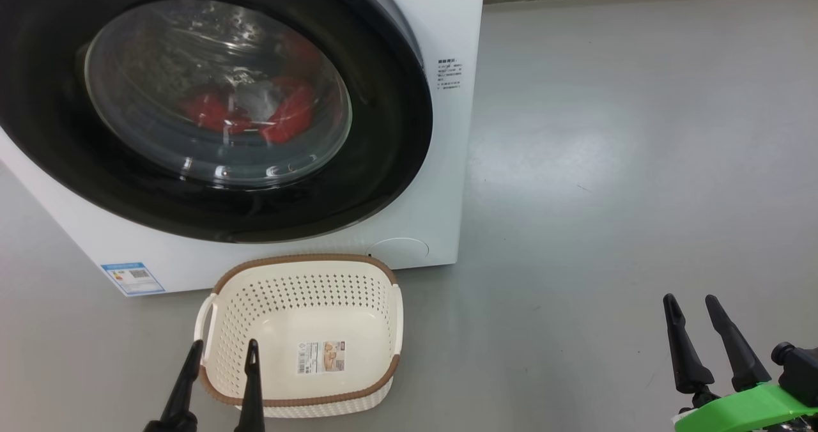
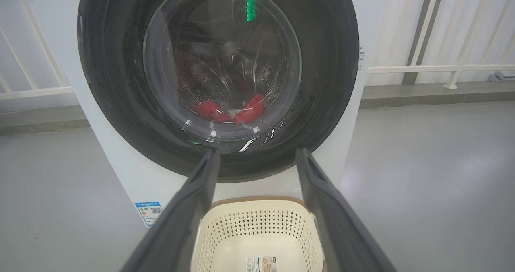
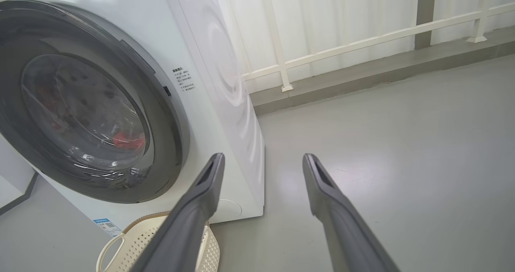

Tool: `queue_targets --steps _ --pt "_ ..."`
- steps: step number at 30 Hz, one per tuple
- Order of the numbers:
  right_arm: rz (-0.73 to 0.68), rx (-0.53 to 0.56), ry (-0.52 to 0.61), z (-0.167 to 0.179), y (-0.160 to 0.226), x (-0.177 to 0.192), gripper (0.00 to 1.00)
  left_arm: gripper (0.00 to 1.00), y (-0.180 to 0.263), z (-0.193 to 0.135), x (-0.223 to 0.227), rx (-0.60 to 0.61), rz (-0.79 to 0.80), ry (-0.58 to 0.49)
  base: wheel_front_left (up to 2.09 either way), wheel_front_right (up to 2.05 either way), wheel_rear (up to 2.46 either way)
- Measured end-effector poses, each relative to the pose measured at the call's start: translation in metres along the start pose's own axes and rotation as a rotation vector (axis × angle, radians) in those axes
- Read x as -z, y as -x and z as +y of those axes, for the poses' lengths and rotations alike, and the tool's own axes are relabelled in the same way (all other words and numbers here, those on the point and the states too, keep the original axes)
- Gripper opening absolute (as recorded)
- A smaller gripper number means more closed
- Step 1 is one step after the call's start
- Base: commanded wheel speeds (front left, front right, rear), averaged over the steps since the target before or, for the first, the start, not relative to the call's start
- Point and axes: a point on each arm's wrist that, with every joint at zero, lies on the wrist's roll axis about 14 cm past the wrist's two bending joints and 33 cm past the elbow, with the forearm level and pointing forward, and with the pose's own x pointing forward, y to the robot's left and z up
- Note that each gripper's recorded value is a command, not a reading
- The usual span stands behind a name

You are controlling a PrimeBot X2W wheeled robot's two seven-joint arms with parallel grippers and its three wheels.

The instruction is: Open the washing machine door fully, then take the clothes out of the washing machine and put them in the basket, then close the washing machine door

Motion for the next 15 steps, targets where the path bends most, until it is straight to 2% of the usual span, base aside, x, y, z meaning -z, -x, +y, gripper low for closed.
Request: queue_targets --steps 13,14,15 --pt "-0.01 0.008 -0.01 -0.0004 0.0007 -0.0016 1.0 1.0 -0.0002 0.0002 0.0056 0.002 0.018 0.018 0.0 0.0 0.0" --pt "-0.01 0.008 -0.013 -0.0001 0.0007 -0.0015 0.89 1.0 -0.0002 0.0001 0.0057 0.003 0.018 0.018 0.0 0.0 0.0" --pt "-0.011 0.008 -0.019 0.0004 0.0006 -0.0015 0.41 1.0 -0.0003 0.0001 0.0058 0.003 0.019 0.018 0.0 0.0 0.0"
